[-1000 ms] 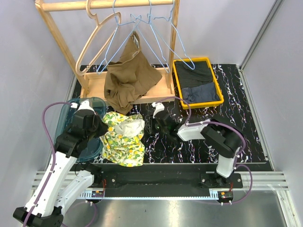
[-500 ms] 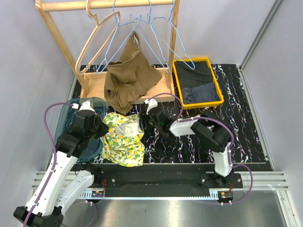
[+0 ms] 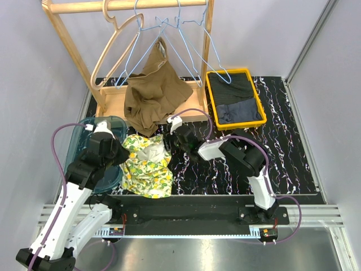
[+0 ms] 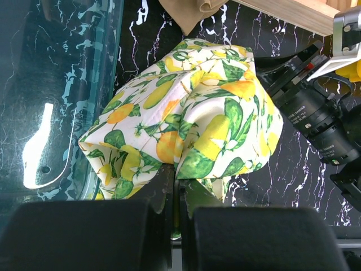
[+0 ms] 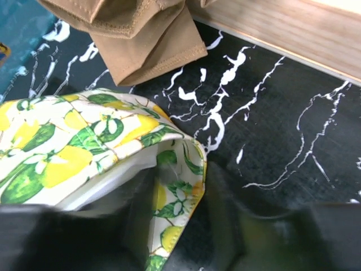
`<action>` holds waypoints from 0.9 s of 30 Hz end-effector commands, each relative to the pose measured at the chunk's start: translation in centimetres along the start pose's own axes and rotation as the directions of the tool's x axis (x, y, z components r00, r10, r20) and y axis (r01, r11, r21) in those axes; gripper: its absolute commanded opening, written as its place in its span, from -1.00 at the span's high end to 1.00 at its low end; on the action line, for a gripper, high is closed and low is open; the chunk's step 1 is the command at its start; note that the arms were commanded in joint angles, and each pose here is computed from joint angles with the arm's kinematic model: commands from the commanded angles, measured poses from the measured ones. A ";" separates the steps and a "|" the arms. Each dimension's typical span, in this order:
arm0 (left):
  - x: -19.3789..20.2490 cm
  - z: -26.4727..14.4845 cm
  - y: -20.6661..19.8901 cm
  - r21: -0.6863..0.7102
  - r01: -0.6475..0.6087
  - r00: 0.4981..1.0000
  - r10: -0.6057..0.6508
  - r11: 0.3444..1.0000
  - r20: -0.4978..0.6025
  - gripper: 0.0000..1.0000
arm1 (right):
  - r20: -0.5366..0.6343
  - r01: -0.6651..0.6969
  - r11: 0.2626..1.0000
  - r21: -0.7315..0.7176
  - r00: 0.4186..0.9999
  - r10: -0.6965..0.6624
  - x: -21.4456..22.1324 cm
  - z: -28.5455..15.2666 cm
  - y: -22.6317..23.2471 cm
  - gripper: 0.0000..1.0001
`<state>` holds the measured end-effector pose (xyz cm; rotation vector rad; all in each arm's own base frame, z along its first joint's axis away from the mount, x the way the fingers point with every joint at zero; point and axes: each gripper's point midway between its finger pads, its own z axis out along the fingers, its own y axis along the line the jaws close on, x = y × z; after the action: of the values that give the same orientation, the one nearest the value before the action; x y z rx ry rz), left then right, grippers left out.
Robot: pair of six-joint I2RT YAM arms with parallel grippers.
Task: Place the skirt on the hanger
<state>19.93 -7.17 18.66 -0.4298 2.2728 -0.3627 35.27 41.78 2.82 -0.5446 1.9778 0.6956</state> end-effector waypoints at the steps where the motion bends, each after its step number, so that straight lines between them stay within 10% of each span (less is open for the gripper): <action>1: -0.5 0.0 -0.9 0.044 0.012 1.000 -0.013 0.999 0.025 1.00 | 0.079 -0.015 0.996 -0.083 0.997 0.022 -2.2 0.3 1.3 0.39; 5: -0.8 -0.1 -1.1 0.048 0.007 1.000 -0.008 0.999 0.030 1.00 | 0.062 -0.030 0.999 -0.034 0.998 0.032 -1.7 -0.8 0.3 1.00; 17: -3.0 -0.4 -2.7 0.063 -0.044 0.998 0.042 0.997 0.040 1.00 | -0.260 -0.013 0.975 0.221 0.963 0.072 -4.2 -16.7 -1.8 1.00; 27: -5.2 1.7 -5.7 0.117 -0.078 0.997 0.075 0.990 0.030 1.00 | -0.165 -0.003 0.937 0.350 0.984 0.065 -12.2 -26.1 -3.2 1.00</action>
<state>23.30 -9.08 19.30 -0.3490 2.3458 -0.3654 26.97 27.83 19.61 -0.4585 2.2239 0.4397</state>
